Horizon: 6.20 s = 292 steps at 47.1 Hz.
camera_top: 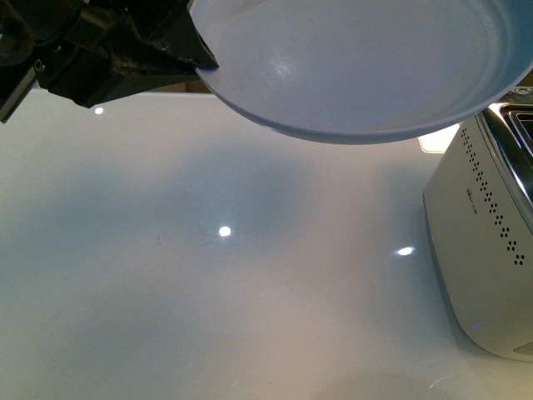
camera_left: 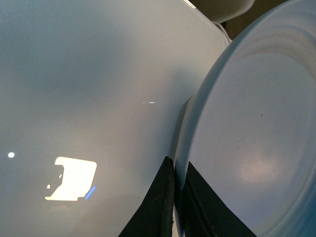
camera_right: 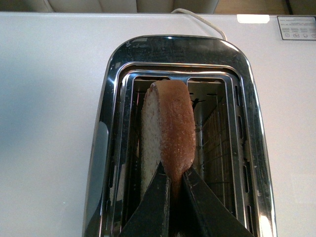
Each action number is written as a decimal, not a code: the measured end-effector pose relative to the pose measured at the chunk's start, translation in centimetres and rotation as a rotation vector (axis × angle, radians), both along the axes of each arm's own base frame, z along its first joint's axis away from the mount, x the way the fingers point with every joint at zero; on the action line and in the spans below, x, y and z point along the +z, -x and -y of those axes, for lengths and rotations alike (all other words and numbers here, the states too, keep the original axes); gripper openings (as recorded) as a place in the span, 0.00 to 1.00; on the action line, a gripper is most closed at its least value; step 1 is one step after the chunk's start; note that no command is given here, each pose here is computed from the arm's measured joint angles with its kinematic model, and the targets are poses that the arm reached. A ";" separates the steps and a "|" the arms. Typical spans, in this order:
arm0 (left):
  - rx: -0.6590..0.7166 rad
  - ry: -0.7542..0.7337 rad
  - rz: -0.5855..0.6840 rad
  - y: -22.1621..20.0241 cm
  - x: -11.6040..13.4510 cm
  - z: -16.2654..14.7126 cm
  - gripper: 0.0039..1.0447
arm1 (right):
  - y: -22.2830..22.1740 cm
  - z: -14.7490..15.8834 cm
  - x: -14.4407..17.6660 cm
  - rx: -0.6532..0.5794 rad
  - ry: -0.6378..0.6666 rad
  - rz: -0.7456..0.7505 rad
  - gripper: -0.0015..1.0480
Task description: Left arm holds plate, right arm toasts bread
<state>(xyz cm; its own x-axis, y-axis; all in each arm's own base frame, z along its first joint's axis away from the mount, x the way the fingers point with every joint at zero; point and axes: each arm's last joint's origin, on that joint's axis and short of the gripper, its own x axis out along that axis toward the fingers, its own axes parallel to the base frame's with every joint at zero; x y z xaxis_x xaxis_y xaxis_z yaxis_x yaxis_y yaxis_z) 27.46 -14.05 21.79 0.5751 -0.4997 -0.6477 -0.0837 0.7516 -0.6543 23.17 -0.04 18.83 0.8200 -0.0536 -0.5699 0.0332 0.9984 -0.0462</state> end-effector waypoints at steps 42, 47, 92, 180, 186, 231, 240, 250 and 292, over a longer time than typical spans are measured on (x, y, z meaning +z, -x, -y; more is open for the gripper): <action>0.000 0.000 0.000 0.0 0.0 0.0 0.03 | 1.2 0.0 -2.2 -0.008 0.008 -0.013 0.69; 0.000 0.000 0.000 0.0 0.0 0.0 0.03 | 3.1 0.6 0.8 -0.022 -0.004 0.093 0.92; 0.000 0.001 0.000 0.0 0.0 0.0 0.03 | 9.5 0.0 0.2 0.044 -0.030 0.602 0.02; -0.001 0.001 0.000 0.0 0.0 0.0 0.03 | 13.5 0.0 -1.8 0.046 -0.031 0.624 0.57; -0.001 0.001 0.000 0.0 0.0 0.0 0.03 | 13.5 0.0 -1.8 0.046 -0.031 0.624 0.80; -0.013 0.091 0.094 -0.4 0.4 0.3 0.03 | 13.5 0.0 -1.8 0.045 -0.033 0.625 0.92; -0.030 0.060 0.058 -0.2 0.2 0.3 0.03 | 13.5 0.0 -1.8 0.045 -0.032 0.625 0.92; -0.049 0.015 0.082 -1.8 0.6 -0.4 0.03 | 13.5 0.0 -1.8 0.045 -0.033 0.625 0.92; 0.123 -0.292 -0.018 -3.9 -11.4 -21.3 0.03 | 13.5 0.0 -1.8 0.045 -0.033 0.625 0.92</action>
<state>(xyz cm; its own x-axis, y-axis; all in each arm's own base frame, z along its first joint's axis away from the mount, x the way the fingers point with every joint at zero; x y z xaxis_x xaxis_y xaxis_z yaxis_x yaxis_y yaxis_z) 31.40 7.28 10.40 0.6067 -0.2185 -0.7643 -0.1954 0.8910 -0.4098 9.67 -0.02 17.06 0.9998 -0.0019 0.0174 0.0019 1.0000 -0.0010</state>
